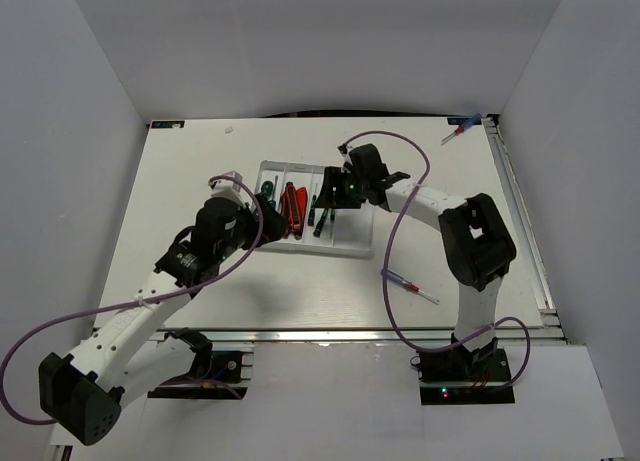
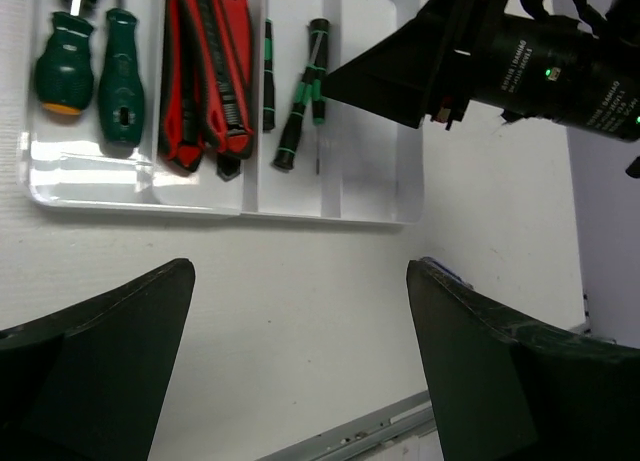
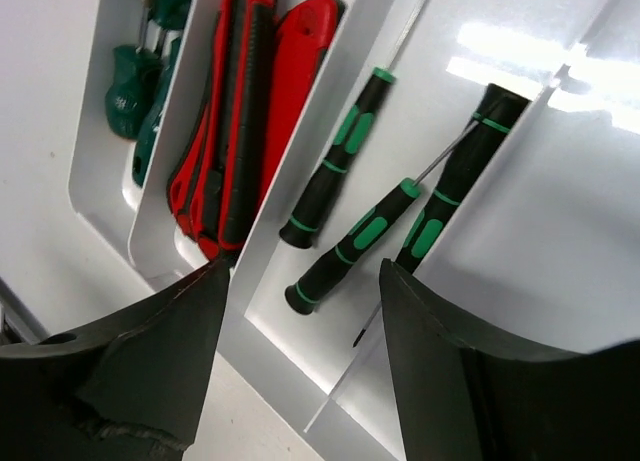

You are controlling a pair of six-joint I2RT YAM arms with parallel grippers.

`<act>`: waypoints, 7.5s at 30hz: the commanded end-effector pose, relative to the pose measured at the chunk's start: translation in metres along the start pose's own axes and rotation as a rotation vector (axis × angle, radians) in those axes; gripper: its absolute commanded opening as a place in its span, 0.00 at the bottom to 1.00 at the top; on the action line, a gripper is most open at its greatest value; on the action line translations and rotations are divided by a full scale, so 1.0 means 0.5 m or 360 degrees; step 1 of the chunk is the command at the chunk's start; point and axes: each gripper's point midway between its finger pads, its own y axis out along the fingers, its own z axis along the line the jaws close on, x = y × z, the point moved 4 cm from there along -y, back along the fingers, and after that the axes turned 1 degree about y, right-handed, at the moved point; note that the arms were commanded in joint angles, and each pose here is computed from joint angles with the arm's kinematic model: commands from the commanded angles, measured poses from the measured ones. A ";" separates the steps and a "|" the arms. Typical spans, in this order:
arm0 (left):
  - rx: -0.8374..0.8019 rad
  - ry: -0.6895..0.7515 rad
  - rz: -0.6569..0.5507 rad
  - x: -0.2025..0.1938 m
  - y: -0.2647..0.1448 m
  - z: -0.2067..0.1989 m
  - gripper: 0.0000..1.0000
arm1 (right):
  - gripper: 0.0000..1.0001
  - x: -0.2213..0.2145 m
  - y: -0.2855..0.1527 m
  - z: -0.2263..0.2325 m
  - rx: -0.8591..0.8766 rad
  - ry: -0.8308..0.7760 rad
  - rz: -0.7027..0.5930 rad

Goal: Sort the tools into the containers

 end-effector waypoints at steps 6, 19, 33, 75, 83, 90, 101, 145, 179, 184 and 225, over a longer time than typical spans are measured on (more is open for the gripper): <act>-0.0480 0.0096 0.0282 -0.039 0.027 -0.095 0.98 | 0.79 0.055 -0.183 0.103 0.0842 -0.1073 -0.0131; -0.1241 0.1140 0.0633 -0.226 0.095 -0.327 0.98 | 0.89 0.029 -0.481 -0.167 0.0637 -0.1640 -0.0287; -0.2005 0.2096 0.0692 -0.406 0.224 -0.405 0.93 | 0.89 -0.036 -0.606 -0.288 0.0394 -0.1423 -0.0361; -0.1483 0.1793 0.0435 -0.264 0.296 -0.448 0.00 | 0.89 -0.033 -0.651 -0.340 0.0287 -0.1263 -0.0483; -0.0929 0.1100 0.0495 -0.112 0.389 -0.342 0.00 | 0.89 -0.031 -0.649 -0.341 0.0295 -0.1263 -0.0493; -0.0464 0.0700 0.0568 -0.069 0.464 -0.247 0.12 | 0.89 -0.038 -0.608 -0.355 0.0121 -0.1239 -0.0396; -0.0244 0.0586 0.0676 -0.094 0.522 -0.199 0.30 | 0.89 0.044 -0.573 -0.399 -0.0211 -0.0994 -0.0378; -0.0203 0.0518 0.0045 0.006 0.154 -0.112 0.98 | 0.69 0.505 -0.249 -0.771 -0.1227 0.0334 -0.1083; -0.0131 0.0584 -0.0010 0.015 0.156 -0.096 0.98 | 0.49 0.435 -0.122 -0.780 -0.1293 0.0325 -0.0995; -0.0128 0.0593 -0.0010 0.014 0.160 -0.095 0.98 | 0.44 0.423 -0.106 -0.783 -0.1313 0.0304 -0.0967; -0.0253 0.0492 -0.0103 0.014 0.091 -0.094 0.98 | 0.00 0.190 -0.302 -0.462 -0.0476 -0.0067 -0.0567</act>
